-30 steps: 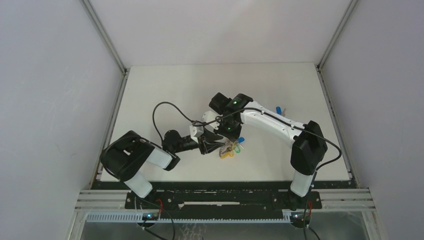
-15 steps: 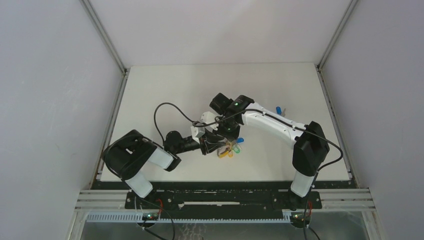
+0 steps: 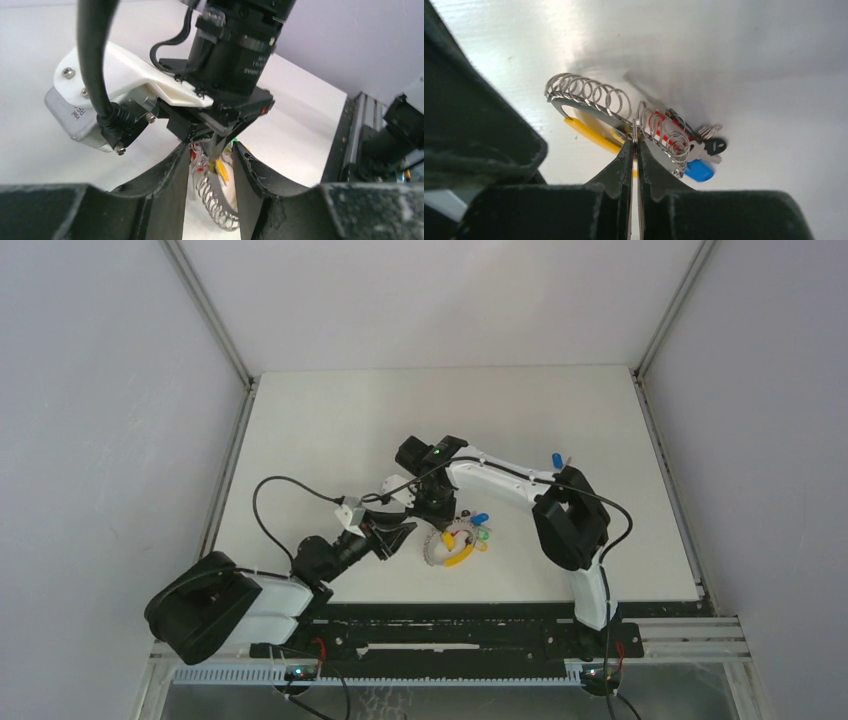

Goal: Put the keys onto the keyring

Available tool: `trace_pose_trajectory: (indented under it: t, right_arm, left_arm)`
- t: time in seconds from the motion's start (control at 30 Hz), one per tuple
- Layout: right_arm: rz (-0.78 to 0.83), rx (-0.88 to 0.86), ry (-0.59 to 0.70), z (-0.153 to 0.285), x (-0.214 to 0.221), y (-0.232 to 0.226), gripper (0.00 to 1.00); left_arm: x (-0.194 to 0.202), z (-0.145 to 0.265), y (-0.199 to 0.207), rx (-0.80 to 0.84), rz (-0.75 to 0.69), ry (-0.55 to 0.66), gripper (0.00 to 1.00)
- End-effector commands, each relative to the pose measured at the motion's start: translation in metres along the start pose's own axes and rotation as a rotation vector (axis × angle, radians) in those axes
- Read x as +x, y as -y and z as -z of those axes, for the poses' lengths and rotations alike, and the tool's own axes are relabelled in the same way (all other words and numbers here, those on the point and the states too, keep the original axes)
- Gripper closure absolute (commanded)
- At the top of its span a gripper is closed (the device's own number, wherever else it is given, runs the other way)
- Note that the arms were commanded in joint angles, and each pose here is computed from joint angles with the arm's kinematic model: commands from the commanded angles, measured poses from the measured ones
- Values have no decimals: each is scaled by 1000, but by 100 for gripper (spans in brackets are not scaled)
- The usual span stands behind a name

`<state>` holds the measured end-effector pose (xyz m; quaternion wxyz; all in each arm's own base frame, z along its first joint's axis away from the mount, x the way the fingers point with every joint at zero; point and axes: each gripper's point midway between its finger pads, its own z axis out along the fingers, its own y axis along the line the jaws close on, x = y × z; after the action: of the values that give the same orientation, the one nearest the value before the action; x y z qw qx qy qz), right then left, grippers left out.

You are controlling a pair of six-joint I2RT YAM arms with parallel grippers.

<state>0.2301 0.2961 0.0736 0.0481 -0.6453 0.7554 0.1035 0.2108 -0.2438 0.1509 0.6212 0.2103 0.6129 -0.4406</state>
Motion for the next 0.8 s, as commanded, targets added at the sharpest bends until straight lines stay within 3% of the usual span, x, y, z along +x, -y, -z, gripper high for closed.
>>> trace_pose_trajectory:
  t: [0.0,0.3,0.57,0.77]
  right_arm:
    - [30,-8,54,-9,-26,9,100]
    - [11,-29,67,-23,-32,14,86]
    - [-86,-11,304,18,-33,11,80]
    - [-191,9,484,10,-22,2,79]
  left_arm:
    - [8,31,-10,-110,89,22,59]
    - [19,22,-15,-122,89,-36,59]
    - [23,13,-22,-147,90,-55,59]
    - [28,7,-37,-191,119,-90,60]
